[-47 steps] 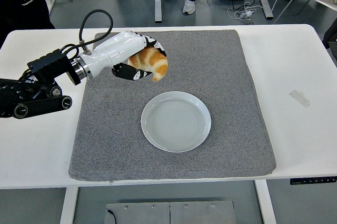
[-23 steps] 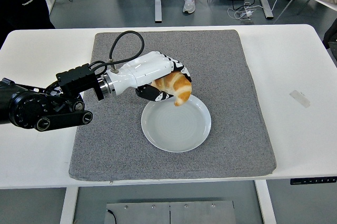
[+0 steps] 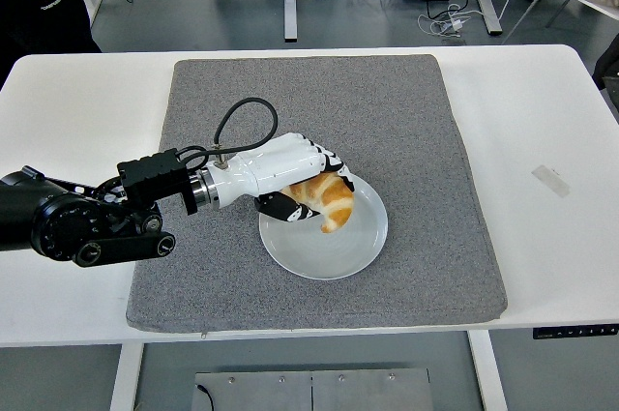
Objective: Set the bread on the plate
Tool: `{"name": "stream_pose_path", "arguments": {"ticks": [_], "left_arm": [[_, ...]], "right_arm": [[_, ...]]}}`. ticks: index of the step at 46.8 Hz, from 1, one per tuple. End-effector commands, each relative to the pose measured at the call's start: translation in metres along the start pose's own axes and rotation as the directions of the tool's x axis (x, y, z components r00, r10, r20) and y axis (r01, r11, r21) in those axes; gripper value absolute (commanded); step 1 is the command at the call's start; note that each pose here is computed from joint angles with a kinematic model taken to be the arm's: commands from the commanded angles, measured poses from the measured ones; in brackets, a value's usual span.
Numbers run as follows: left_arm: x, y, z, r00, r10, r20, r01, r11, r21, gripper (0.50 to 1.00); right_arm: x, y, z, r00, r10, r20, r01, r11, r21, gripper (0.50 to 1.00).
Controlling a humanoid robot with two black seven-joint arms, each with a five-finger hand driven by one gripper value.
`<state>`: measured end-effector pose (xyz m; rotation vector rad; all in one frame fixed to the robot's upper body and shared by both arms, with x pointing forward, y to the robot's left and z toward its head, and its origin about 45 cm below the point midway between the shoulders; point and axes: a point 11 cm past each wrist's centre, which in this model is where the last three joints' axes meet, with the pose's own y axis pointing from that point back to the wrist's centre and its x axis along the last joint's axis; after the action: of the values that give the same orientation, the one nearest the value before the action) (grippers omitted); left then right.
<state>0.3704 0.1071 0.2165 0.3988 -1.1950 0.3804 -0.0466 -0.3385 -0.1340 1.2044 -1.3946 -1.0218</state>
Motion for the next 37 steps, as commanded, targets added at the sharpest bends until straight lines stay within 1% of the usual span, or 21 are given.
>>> {"name": "stream_pose_path", "arguments": {"ticks": [1, 14, 18, 37], "left_arm": [[-0.006, 0.001, -0.001, 1.000, -0.011, -0.002, 0.011, 1.000, 0.004, 0.500], [-0.027, -0.004, -0.006, 1.000, -0.027, -0.004, 0.027, 1.000, 0.011, 0.500], [-0.031, -0.006, -0.004, 1.000, -0.025, -0.012, 0.025, 1.000, -0.003, 0.500], [-0.035, -0.006, -0.004, 0.999, -0.025, -0.020, 0.025, 1.000, -0.002, 0.500]], "right_arm": [[0.000, 0.000, 0.000, 1.000, 0.000, 0.000, 0.000, 1.000, 0.000, 1.000], [0.000, 0.000, 0.000, 1.000, 0.000, 0.000, 0.000, 1.000, 0.000, 1.000], [0.000, 0.000, 0.000, 1.000, 0.000, 0.000, 0.000, 1.000, 0.000, 1.000], [0.000, 0.000, 0.000, 1.000, 0.000, 0.000, 0.000, 1.000, 0.000, 1.000]]}}
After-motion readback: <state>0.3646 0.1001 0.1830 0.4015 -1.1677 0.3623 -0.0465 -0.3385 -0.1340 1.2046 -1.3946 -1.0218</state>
